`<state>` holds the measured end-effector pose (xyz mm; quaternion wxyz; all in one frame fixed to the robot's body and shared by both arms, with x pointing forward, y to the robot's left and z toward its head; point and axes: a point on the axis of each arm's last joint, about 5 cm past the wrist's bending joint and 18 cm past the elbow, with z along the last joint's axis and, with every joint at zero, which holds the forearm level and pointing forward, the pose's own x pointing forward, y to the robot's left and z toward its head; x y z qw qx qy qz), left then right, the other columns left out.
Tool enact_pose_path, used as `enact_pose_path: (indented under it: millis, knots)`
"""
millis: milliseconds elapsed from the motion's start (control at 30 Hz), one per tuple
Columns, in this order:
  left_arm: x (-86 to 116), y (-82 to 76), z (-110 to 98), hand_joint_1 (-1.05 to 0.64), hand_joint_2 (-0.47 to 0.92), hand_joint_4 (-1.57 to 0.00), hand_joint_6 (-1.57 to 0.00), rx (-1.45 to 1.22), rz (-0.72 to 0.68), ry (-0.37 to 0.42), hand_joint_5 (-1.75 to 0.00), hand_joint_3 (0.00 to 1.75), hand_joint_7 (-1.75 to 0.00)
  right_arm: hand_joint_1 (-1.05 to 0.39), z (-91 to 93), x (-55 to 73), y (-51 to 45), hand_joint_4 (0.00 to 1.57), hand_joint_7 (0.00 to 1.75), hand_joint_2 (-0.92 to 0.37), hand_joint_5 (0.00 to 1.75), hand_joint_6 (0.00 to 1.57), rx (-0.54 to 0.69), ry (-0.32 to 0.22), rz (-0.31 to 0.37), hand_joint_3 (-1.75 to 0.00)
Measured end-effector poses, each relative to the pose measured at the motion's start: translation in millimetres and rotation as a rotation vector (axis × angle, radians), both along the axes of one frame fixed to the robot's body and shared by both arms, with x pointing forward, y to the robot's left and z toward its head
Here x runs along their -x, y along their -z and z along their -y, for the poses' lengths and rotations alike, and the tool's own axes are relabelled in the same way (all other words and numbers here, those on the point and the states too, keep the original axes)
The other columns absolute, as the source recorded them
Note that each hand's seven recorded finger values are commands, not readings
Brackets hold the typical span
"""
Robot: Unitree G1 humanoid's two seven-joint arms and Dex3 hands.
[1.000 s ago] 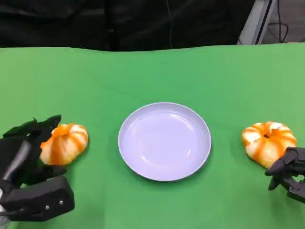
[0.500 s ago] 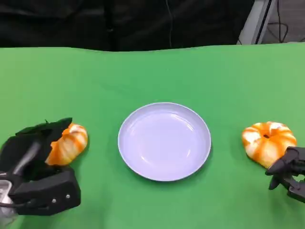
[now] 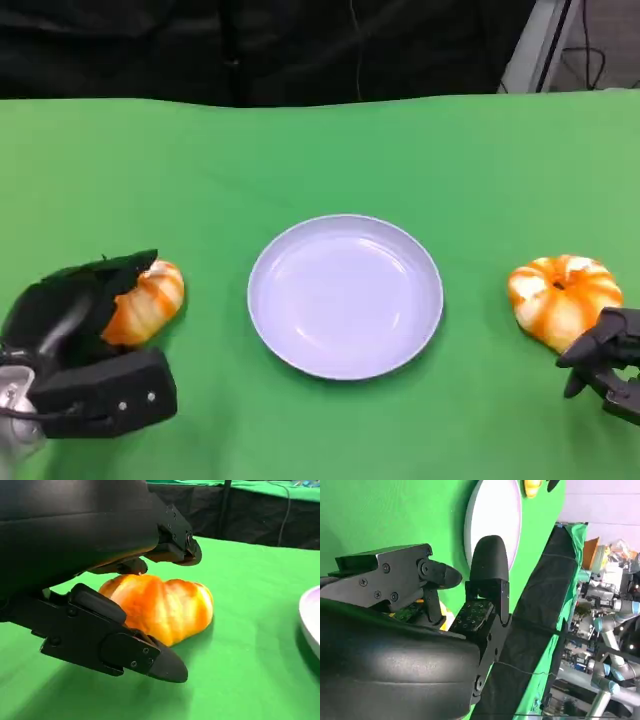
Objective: Grasp the bread from the table and place it into the plate.
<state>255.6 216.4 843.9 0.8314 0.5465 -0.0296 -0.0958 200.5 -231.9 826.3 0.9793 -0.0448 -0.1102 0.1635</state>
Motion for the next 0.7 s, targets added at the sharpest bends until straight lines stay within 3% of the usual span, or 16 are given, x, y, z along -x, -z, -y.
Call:
enact_pose_path:
  millis: [567,700]
  knots:
    - [-5.6,0.0,-8.0,-0.71,0.86,-0.3,-0.31,-0.078,-0.073,-0.054,0.0,0.01,0.0,0.06,0.2,0.5,0.2,0.87,0.88,-0.89,1.35,0.97,0.001,-0.001,0.001,-0.51]
    - [-5.2,1.0,-9.2,-0.53,0.87,-0.3,-0.31,-0.092,-0.088,-0.059,0.0,0.01,0.0,0.07,0.2,0.8,0.3,0.87,0.89,-0.89,1.36,0.96,0.001,-0.001,0.0,-0.51]
